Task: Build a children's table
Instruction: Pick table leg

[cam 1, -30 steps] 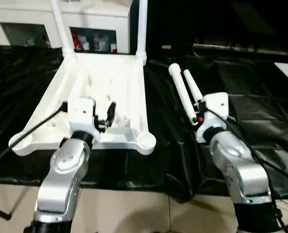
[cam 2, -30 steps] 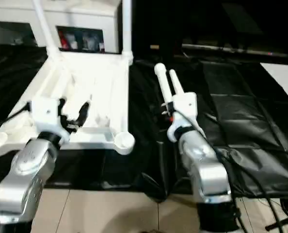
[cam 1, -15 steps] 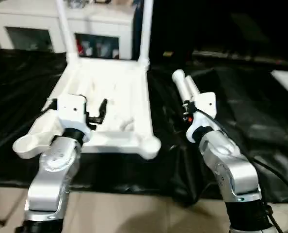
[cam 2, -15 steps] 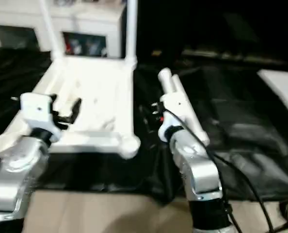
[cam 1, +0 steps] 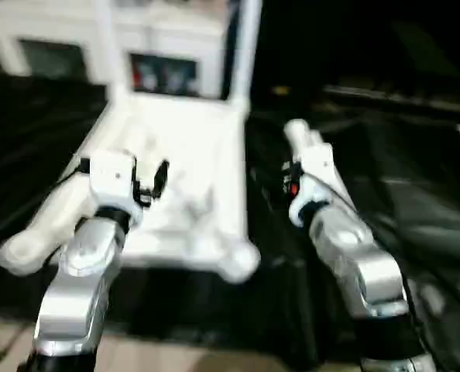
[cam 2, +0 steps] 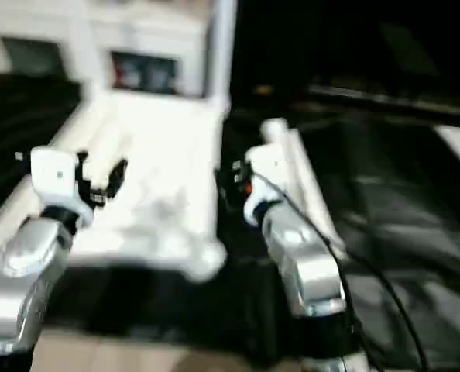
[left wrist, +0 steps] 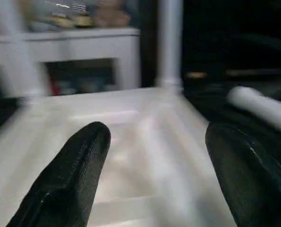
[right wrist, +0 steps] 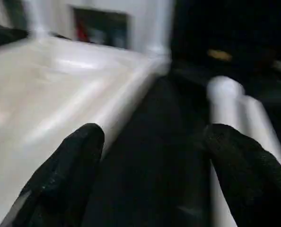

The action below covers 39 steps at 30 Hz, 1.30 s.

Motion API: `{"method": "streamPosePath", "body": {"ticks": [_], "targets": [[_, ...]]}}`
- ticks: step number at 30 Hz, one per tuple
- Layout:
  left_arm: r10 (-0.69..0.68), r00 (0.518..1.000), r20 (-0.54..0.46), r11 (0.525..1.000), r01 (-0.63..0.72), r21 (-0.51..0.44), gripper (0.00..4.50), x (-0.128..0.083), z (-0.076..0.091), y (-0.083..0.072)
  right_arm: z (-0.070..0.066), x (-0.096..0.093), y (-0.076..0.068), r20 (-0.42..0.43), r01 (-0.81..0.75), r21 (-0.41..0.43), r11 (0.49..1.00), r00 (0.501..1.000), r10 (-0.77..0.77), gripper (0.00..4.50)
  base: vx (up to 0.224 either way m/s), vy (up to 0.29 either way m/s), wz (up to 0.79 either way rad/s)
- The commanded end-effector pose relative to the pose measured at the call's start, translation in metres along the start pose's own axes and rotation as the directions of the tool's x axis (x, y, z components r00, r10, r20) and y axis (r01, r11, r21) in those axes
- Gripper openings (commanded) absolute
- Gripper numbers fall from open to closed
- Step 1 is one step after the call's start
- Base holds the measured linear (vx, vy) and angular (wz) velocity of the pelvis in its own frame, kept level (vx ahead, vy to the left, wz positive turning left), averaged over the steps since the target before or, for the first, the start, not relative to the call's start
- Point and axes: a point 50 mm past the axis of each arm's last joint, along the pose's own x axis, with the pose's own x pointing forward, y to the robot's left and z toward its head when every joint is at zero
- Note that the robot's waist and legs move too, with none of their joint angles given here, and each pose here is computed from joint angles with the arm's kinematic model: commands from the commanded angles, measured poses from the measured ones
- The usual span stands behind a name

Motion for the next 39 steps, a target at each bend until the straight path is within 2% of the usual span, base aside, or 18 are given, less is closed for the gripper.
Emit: {"method": "streamPosePath", "body": {"ticks": [1,3,7,8,10,12,14,16,17,21,23,26,30,32,34,36,38,39], "targets": [[0.013,1.0,-0.003,1.0,-0.013,0.021,3.7,-0.002,0.002,0.006,0.005,0.001,0.005,0.015,-0.009,0.01,1.0,1.0,0.009,3.73,0.159,-0.059,-0.1],[0.001,1.0,-0.001,1.0,-0.001,0.015,3.7,-0.002,0.002,0.005,0.005,0.001,0.005,0.011,-0.003,0.005,1.0,1.0,0.003,3.73,0.143,-0.012,-0.06],[-0.149,0.988,-0.034,0.988,0.15,0.048,3.7,-0.008,-0.003,-0.005,0.003,0.007,0.005,-0.133,0.033,-0.005,0.999,0.991,-0.033,3.73,0.139,0.038,-0.06],[-0.194,0.98,-0.032,0.979,0.196,0.059,3.7,-0.009,-0.003,-0.006,0.005,0.01,0.004,-0.138,0.014,0.032,0.999,0.99,-0.009,3.73,0.075,0.02,-0.01],[-0.24,0.97,-0.043,0.968,0.243,0.057,3.72,-0.011,-0.003,-0.008,0.007,0.013,0.001,-0.149,0.025,0.013,1.0,0.989,-0.023,3.92,0.0,0.0,0.0],[-0.325,0.943,-0.067,0.942,0.329,0.064,3.72,-0.013,-0.004,-0.01,0.006,0.023,-0.009,-0.199,0.078,-0.022,0.997,0.977,-0.08,4.02,-0.032,-0.014,0.0],[-0.368,0.924,-0.102,0.917,0.379,0.121,3.72,-0.014,-0.006,-0.008,0.007,0.033,-0.02,-0.256,0.128,-0.05,0.991,0.957,-0.136,4.36,-0.077,-0.029,0.02],[-0.378,0.919,-0.113,0.91,0.391,0.137,3.72,-0.014,-0.006,-0.008,0.007,0.035,-0.022,-0.272,0.136,-0.053,0.989,0.951,-0.146,4.42,-0.099,-0.028,0.03],[-0.414,0.901,-0.131,0.891,0.43,0.144,3.72,-0.014,-0.007,-0.007,0.008,0.04,-0.026,-0.324,0.135,-0.08,0.988,0.933,-0.154,4.42,-0.094,-0.024,0.01],[-0.436,0.888,-0.147,0.874,0.457,0.167,3.72,-0.011,-0.005,-0.002,0.013,0.048,-0.033,-0.35,0.15,-0.109,0.983,0.919,-0.179,4.47,-0.068,-0.018,0.0],[-0.437,0.887,-0.147,0.87,0.459,0.181,3.72,-0.007,-0.002,0.004,0.019,0.052,-0.042,-0.352,0.18,-0.126,0.976,0.911,-0.213,4.47,-0.026,-0.007,0.0],[-0.44,0.886,-0.145,0.869,0.461,0.179,3.72,-0.005,-0.001,0.004,0.019,0.053,-0.047,-0.371,0.194,-0.138,0.971,0.899,-0.232,4.47,0.0,0.0,0.0],[-0.463,0.874,-0.148,0.857,0.484,0.176,3.72,-0.005,-0.002,0.0,0.012,0.05,-0.052,-0.458,0.199,-0.139,0.97,0.856,-0.241,4.47,0.0,0.0,0.0],[-0.526,0.839,-0.141,0.823,0.544,0.167,3.72,-0.008,-0.001,-0.007,0.006,0.049,-0.053,-0.526,0.187,-0.114,0.976,0.822,-0.219,4.47,0.0,0.0,0.0],[-0.54,0.83,-0.14,0.813,0.558,0.166,3.72,-0.008,0.0,-0.009,0.006,0.049,-0.053,-0.537,0.184,-0.111,0.977,0.816,-0.214,4.47,0.0,0.0,0.0],[-0.613,0.779,-0.133,0.76,0.627,0.173,3.72,-0.013,0.003,-0.016,0.002,0.05,-0.057,-0.562,0.195,-0.098,0.976,0.798,-0.216,4.47,0.0,0.0,0.0],[-0.641,0.756,-0.133,0.736,0.655,0.174,3.72,-0.016,0.004,-0.02,0.001,0.05,-0.058,-0.569,0.198,-0.098,0.975,0.792,-0.219,4.47,0.0,0.0,0.0],[-0.676,0.725,-0.134,0.707,0.689,0.161,3.72,-0.02,0.005,-0.024,-0.005,0.049,-0.058,-0.598,0.196,-0.067,0.978,0.777,-0.197,4.47,0.0,0.0,0.0]]}}
